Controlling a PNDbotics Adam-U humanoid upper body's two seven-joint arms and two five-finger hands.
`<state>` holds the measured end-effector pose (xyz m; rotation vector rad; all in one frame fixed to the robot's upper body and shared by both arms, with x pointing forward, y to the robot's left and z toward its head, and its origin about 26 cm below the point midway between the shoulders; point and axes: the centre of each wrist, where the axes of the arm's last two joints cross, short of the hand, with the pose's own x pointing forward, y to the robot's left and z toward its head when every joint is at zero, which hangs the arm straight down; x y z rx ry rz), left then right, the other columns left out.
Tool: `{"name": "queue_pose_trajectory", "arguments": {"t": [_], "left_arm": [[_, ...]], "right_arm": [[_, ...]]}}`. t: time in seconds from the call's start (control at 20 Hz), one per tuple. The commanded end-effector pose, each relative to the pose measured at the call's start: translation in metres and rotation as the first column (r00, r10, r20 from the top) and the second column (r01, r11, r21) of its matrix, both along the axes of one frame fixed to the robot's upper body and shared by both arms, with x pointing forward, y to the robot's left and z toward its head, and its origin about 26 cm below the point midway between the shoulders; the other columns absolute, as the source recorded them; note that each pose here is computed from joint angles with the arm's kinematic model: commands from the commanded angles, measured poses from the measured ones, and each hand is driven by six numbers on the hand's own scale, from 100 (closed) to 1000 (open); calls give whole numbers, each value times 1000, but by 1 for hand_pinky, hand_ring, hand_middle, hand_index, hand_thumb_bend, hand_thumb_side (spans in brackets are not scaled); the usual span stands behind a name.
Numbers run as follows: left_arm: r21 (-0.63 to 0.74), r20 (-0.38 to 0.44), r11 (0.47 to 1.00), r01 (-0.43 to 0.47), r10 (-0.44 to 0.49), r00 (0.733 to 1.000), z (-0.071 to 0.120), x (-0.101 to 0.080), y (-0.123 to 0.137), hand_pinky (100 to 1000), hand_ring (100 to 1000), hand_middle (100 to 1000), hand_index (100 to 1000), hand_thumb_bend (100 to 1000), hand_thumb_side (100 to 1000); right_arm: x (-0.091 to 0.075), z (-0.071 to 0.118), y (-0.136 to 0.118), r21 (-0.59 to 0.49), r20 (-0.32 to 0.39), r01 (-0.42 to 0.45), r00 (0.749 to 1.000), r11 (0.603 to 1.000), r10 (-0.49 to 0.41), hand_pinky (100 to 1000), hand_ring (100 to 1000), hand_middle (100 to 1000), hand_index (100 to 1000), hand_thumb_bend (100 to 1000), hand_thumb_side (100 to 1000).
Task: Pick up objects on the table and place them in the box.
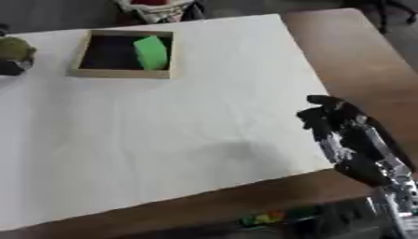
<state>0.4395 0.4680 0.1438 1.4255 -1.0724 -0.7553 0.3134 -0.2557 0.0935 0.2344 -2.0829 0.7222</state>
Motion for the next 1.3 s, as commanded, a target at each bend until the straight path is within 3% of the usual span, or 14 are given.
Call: {"name": "queue_pose_trajectory", "arguments": {"t": [0.05, 0.4, 0.45, 0.7, 0.85, 1.1, 1.3], "left_arm": [[40, 64, 998, -58, 55, 996, 18, -7, 18, 713, 680, 752, 904, 344, 106], [72, 37, 994, -77, 74, 997, 7, -11, 22, 707, 662, 723, 872, 353, 116], [77, 31, 994, -79, 77, 997, 5, -12, 23, 678, 615, 658, 825, 316, 122], [104, 26, 991, -85, 82, 996, 0, -14, 24, 620, 505, 497, 697, 259, 124], [115, 69, 990, -83, 75, 995, 3, -13, 22, 561, 431, 395, 593, 181, 110], [129, 216, 991, -25, -4, 976, 31, -4, 12, 511, 389, 336, 538, 100, 100], [136, 312, 984, 111, -149, 938, 69, 5, -9, 501, 386, 329, 536, 100, 101]], "right_arm": [[1, 6, -5, -19, 20, 8, 1000, 1000, -7, 780, 751, 507, 847, 100, 470], [1, 6, -6, -21, 20, 8, 1000, 1000, -7, 780, 751, 506, 847, 100, 470], [1, 6, -6, -21, 20, 8, 1000, 1000, -8, 780, 751, 506, 847, 100, 470], [1, 5, -6, -21, 21, 9, 1000, 1000, -8, 780, 751, 506, 847, 100, 470], [1, 5, -6, -22, 20, 9, 1000, 1000, -9, 780, 751, 505, 847, 100, 470], [1, 5, -7, -22, 20, 12, 1000, 1000, -11, 780, 751, 505, 847, 100, 470], [1, 5, -7, -24, 19, 13, 1000, 1000, -12, 780, 751, 505, 847, 100, 470]]}}
